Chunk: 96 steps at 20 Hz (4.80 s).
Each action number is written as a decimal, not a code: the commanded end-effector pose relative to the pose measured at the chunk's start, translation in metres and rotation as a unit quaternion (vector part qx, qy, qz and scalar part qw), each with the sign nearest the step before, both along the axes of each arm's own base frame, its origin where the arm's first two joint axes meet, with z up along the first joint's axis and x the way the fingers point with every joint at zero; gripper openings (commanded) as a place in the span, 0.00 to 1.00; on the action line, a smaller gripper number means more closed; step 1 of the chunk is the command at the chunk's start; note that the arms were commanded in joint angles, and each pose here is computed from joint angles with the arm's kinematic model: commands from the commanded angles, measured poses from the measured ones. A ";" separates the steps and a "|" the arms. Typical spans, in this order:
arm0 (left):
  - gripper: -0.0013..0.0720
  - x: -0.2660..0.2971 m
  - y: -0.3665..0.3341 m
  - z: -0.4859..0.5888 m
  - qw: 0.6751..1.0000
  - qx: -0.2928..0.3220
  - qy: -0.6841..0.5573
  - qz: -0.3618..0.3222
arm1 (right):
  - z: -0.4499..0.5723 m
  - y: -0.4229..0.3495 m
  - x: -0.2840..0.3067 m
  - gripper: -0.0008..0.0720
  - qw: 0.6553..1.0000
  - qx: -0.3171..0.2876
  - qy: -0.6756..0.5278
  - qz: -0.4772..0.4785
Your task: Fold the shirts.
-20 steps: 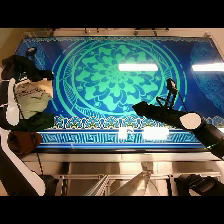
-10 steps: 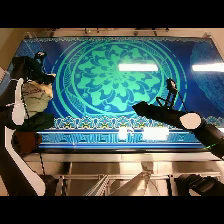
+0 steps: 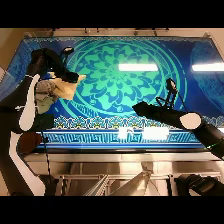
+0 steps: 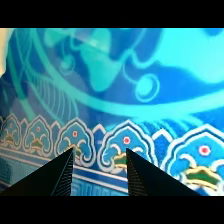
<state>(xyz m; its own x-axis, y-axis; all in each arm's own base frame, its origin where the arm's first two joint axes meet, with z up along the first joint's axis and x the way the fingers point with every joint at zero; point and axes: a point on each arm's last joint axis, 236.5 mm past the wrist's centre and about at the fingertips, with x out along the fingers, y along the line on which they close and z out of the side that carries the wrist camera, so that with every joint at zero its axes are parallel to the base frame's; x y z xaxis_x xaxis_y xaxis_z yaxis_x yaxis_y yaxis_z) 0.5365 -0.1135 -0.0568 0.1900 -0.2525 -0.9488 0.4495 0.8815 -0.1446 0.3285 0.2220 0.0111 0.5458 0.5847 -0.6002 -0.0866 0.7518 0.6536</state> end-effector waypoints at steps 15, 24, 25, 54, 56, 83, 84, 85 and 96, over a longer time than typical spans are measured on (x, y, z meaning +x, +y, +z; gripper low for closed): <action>0.99 -0.216 -0.220 0.014 0.966 -0.126 0.171 -0.147 | -0.028 -0.053 -0.063 0.59 0.986 -0.061 0.129 0.082; 0.96 -0.254 -0.102 0.047 0.972 -0.118 0.202 -0.006 | -0.037 -0.153 -0.060 0.70 0.978 -0.141 0.151 0.004; 0.96 -0.253 -0.078 0.041 0.971 -0.127 0.197 0.038 | -0.039 -0.150 -0.051 0.70 0.981 -0.132 0.140 0.007; 0.05 -0.203 -0.073 0.078 0.934 -0.307 0.177 0.039 | 0.035 0.060 0.033 0.04 0.941 0.199 0.044 0.271; 0.05 -0.218 -0.064 0.159 0.933 -0.345 0.101 0.014 | 0.118 0.041 0.019 0.04 0.938 0.193 -0.053 0.284; 0.99 -0.183 -0.032 0.059 0.931 -0.326 0.119 0.113 | -0.034 -0.050 -0.017 0.55 0.988 0.047 0.064 0.136; 0.99 -0.191 -0.021 0.056 0.924 -0.333 0.144 0.119 | -0.047 -0.051 -0.036 0.55 0.983 0.039 0.102 0.150; 0.99 -0.197 -0.012 0.050 0.918 -0.338 0.158 0.134 | -0.060 -0.051 -0.054 0.55 0.978 0.037 0.134 0.157; 0.99 -0.223 0.023 -0.051 0.929 -0.240 0.154 0.235 | -0.112 0.004 -0.099 0.69 0.967 0.080 0.194 0.146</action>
